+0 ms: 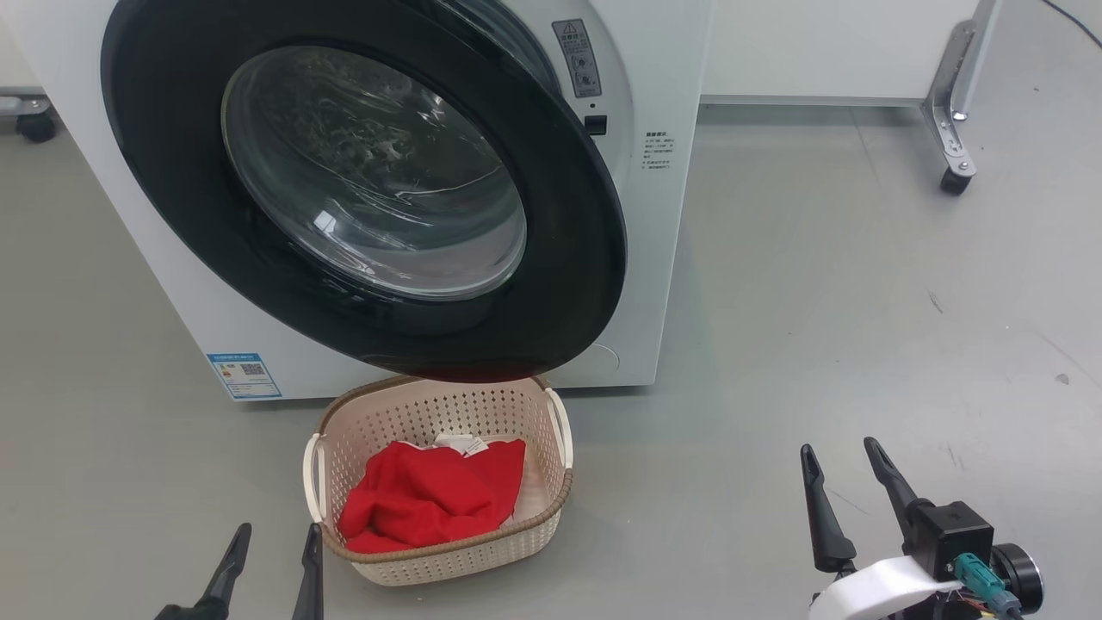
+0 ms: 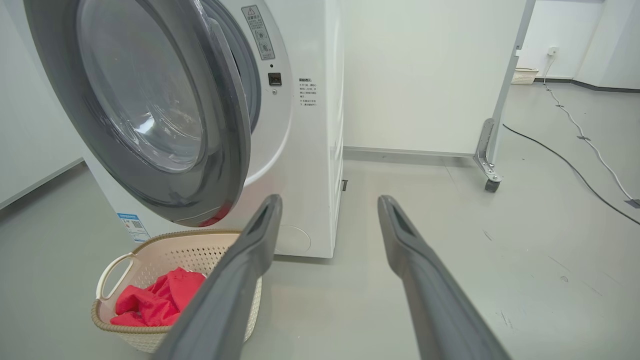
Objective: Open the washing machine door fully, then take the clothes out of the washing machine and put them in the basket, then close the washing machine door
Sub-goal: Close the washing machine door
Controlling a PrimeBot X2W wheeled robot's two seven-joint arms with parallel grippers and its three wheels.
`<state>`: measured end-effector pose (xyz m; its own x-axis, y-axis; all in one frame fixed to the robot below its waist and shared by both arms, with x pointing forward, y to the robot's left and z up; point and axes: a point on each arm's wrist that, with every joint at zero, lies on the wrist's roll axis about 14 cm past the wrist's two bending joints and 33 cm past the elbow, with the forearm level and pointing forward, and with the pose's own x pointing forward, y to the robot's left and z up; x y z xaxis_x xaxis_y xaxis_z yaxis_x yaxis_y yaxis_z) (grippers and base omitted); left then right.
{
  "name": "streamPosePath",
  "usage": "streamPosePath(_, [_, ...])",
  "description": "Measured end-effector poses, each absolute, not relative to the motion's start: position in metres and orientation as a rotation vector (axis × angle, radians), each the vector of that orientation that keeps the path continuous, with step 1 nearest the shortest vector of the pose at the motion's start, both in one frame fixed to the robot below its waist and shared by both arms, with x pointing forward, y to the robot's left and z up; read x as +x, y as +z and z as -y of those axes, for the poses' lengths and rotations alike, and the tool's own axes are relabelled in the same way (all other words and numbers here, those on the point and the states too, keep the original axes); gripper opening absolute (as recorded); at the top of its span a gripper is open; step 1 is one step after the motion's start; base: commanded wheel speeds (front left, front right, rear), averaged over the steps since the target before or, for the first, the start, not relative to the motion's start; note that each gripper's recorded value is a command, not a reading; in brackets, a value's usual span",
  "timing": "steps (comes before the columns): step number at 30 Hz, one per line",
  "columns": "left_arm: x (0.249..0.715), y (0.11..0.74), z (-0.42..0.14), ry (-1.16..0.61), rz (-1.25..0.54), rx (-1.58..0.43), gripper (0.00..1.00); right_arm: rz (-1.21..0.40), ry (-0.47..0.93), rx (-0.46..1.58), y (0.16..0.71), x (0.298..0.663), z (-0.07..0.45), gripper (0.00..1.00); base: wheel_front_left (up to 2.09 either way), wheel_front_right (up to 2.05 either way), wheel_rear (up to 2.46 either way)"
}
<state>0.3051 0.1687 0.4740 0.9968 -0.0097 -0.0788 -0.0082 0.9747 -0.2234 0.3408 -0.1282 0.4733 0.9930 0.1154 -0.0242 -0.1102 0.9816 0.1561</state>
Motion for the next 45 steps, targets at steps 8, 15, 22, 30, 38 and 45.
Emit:
streamPosePath(8, [0.305, 0.473, -0.168, 0.001, -0.078, -0.217, 1.0, -0.034, 0.111, 0.157, 0.473, 0.341, 0.129, 0.02, 0.0, 0.0, 0.0])
streamPosePath(15, [0.305, 0.472, -0.168, 0.001, -0.083, -0.215, 1.0, -0.034, 0.113, 0.158, 0.473, 0.341, 0.128, 0.0, 0.0, 0.0, 0.0])
streamPosePath(22, [0.305, 0.472, -0.169, 0.011, -0.077, -0.219, 1.0, -0.032, 0.165, 0.165, 0.475, 0.343, 0.115, 0.0, 0.0, 0.0, 0.0])
streamPosePath(30, [0.31, 0.477, -0.173, 0.023, -0.059, -0.215, 1.0, 0.022, 0.308, 0.197, 0.497, 0.363, 0.075, 0.0, 0.0, 0.0, 0.0])
streamPosePath(38, [0.319, 0.481, -0.177, 0.039, -0.048, -0.217, 1.0, 0.036, 0.479, 0.166, 0.504, 0.385, 0.026, 0.0, 0.0, 0.0, 0.0])
streamPosePath(45, [0.329, 0.483, -0.187, 0.068, -0.038, -0.209, 1.0, 0.054, 0.588, 0.136, 0.516, 0.418, -0.008, 0.0, 0.0, 0.0, 0.0])
